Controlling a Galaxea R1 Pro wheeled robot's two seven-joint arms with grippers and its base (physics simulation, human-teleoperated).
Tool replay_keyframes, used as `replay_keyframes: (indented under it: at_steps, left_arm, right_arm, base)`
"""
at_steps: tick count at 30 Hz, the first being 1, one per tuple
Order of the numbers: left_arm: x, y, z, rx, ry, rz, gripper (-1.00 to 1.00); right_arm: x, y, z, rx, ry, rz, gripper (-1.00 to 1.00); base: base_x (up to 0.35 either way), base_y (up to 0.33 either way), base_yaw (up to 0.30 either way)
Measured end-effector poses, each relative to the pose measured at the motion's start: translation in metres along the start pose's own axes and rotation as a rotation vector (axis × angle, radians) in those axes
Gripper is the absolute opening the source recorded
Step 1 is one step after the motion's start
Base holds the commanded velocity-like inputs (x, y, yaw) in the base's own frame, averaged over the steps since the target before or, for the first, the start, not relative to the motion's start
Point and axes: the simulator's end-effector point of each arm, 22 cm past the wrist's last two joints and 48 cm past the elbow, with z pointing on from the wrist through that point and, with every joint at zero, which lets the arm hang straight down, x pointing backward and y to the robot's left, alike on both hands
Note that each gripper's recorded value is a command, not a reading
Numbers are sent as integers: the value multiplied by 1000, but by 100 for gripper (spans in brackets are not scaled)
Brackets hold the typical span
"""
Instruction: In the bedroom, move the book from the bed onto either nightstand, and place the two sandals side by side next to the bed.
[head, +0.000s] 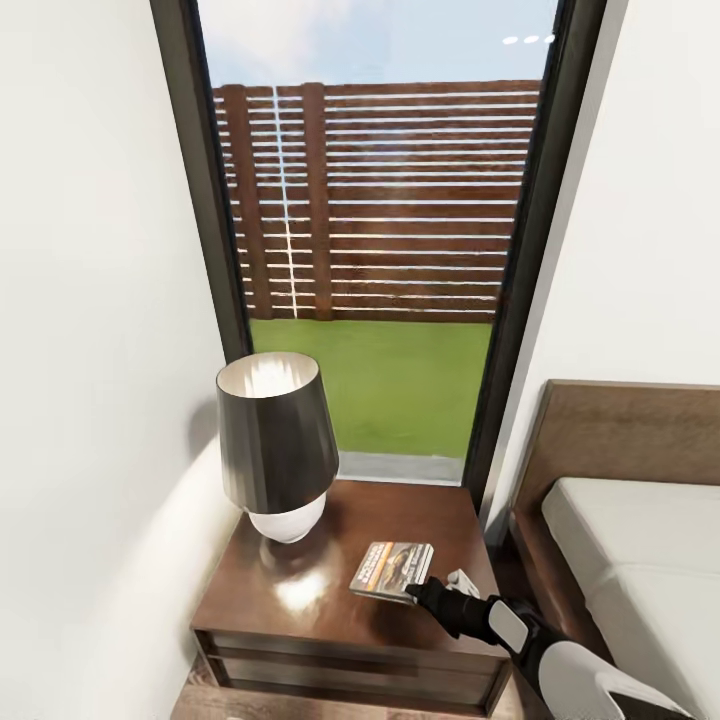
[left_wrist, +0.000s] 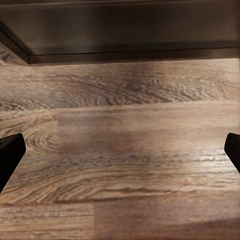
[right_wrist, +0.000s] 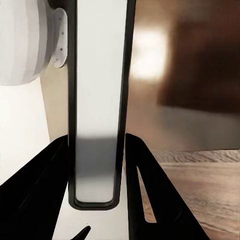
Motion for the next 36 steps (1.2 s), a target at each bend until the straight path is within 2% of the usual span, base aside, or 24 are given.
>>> replay_keyframes:
  at_steps: [8,14,19,31,36]
  left_arm:
    - [0,0,0,0,0,0,100]
    - [8,0,10,0,0,0,100]
    - [8,0,10,0,0,0,100]
    - [8,0,10,0,0,0,100]
    - [15,-1,18,0,0,0,100]
  right_arm:
    - [-5,2,0,3,-5,-6,-100]
    - [-6,-14,6,46,-11,-12,-100]
    - [-9,-17,6,62,-15,-9,-100]
    - [-13,-14,6,51,-33,27,-100]
    - [-11,-22,11,50,-35,29,-100]
  base:
    - [0,0,0]
    - [0,0,0]
    - [0,0,0]
    - [0,0,0]
    - [0,0,0]
